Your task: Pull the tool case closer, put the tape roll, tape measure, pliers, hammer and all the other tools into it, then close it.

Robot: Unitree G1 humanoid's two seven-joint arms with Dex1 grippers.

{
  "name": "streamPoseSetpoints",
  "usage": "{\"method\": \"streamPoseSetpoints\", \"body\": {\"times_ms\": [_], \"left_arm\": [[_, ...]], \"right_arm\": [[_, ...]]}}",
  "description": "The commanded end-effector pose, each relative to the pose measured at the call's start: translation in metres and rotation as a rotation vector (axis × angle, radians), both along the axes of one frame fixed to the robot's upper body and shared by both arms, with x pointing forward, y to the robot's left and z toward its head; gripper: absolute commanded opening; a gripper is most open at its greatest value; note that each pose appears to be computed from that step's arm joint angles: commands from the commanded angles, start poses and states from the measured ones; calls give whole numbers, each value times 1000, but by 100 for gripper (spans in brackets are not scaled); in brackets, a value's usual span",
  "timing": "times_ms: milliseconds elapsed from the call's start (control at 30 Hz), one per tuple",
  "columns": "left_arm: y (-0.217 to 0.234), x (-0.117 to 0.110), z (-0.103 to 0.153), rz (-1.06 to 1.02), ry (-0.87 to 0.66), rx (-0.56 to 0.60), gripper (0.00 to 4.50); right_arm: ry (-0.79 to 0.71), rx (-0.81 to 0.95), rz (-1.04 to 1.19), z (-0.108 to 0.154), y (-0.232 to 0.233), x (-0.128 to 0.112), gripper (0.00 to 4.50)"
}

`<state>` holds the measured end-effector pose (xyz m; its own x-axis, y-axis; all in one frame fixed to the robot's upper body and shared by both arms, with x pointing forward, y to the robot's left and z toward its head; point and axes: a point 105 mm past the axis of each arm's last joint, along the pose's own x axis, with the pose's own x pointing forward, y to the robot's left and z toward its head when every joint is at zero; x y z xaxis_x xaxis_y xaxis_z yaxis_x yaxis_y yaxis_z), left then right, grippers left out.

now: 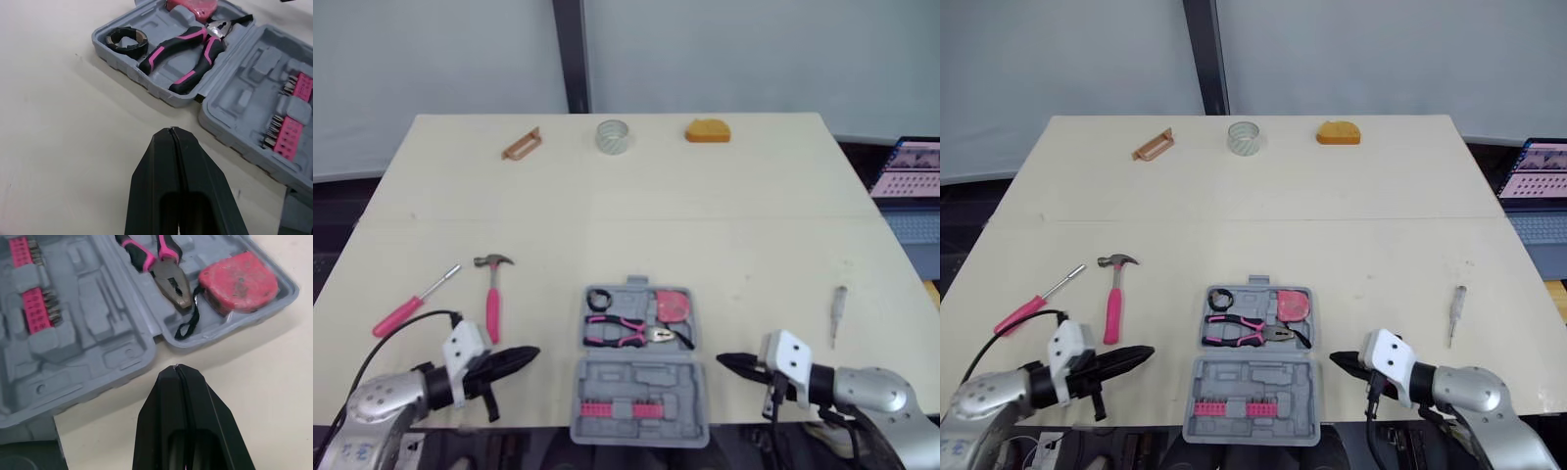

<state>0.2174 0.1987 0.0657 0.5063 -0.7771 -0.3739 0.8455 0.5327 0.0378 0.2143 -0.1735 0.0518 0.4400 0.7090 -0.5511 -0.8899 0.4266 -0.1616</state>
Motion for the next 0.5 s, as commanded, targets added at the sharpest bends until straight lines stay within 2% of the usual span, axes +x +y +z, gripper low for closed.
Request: {"method": "streamPoseSetpoints", "body": {"times_ms": [33,500], "left_arm": [[-6,6,-3,-41,-1,39,4],[-31,27,-29,-169,56,65,4]], "right_arm": [[21,6,0,0,7,6,0],[69,0,31,-1,32,24,0]]}}
